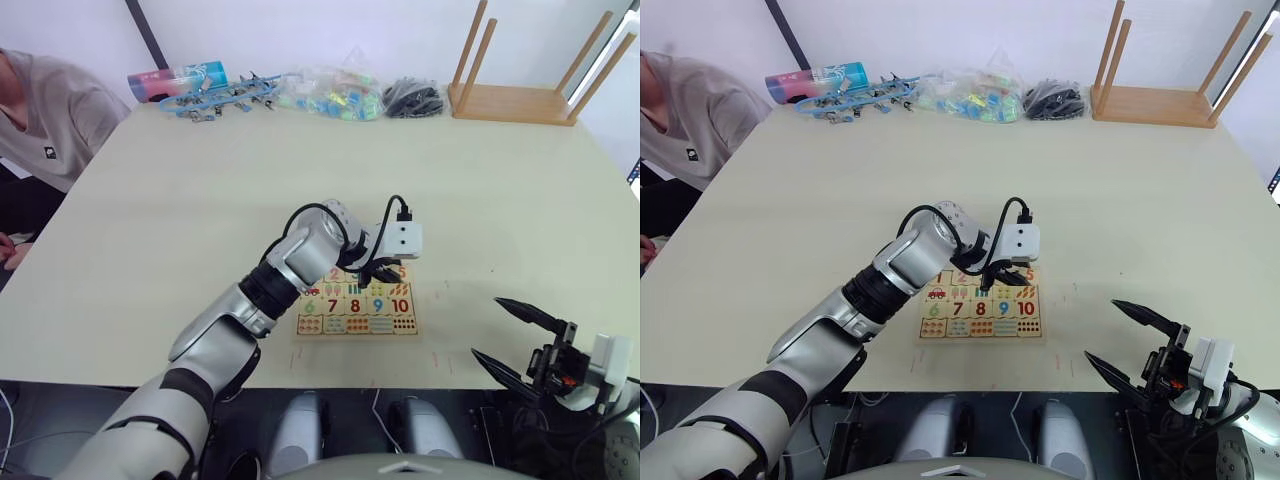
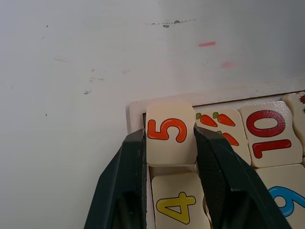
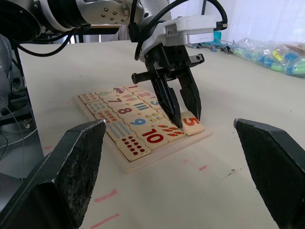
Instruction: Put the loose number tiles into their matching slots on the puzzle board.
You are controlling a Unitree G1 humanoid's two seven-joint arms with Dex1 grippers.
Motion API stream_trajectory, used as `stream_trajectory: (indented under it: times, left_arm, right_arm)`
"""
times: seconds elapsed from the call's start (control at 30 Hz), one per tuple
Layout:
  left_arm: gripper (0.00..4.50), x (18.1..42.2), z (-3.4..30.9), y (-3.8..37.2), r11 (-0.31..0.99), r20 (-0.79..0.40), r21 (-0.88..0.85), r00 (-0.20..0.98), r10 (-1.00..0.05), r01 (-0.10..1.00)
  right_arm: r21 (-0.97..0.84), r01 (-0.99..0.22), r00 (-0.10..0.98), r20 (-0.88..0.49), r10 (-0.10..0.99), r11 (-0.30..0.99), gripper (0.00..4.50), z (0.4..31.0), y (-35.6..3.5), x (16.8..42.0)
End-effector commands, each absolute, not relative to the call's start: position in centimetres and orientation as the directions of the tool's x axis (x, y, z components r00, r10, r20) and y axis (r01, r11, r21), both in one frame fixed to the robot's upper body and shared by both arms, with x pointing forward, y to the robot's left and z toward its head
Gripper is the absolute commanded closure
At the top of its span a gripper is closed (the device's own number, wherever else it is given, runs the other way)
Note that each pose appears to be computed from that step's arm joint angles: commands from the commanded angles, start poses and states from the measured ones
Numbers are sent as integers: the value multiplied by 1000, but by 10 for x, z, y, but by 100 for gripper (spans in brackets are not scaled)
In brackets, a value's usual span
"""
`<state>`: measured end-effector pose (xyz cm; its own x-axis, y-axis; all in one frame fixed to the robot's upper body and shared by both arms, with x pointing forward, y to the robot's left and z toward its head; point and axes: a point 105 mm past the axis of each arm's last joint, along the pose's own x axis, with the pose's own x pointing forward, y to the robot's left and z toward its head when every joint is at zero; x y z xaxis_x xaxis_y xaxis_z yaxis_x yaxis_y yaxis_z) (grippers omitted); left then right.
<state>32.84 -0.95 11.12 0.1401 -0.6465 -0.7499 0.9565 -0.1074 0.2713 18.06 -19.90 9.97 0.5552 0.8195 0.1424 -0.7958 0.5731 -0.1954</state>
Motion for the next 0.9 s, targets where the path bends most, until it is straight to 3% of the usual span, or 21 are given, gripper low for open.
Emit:
stream_trajectory:
  times: [0.03, 0.73, 0.77, 0.83, 0.9]
  left_arm:
    - [349, 329, 128, -15, -116, -718, 315, 157, -678, 942]
    - [349, 327, 127, -13, -115, -722, 298, 145, -677, 948]
    - [248, 327, 127, -14, -113, -721, 297, 145, -677, 948]
    - [189, 328, 127, -13, -113, -722, 297, 146, -676, 948]
    - [84, 328, 126, -12, -113, -724, 298, 147, -674, 948]
  right_arm:
    - [-218, -792, 550, 151, 821, 570, 0, 104, -200, 179]
    - [-216, -793, 550, 146, 822, 569, 0, 103, -200, 180]
    - [-215, -793, 550, 147, 822, 569, 0, 103, -200, 180]
    - [-217, -793, 551, 146, 822, 570, 0, 103, -200, 180]
    - [-218, -792, 552, 146, 821, 570, 0, 103, -200, 180]
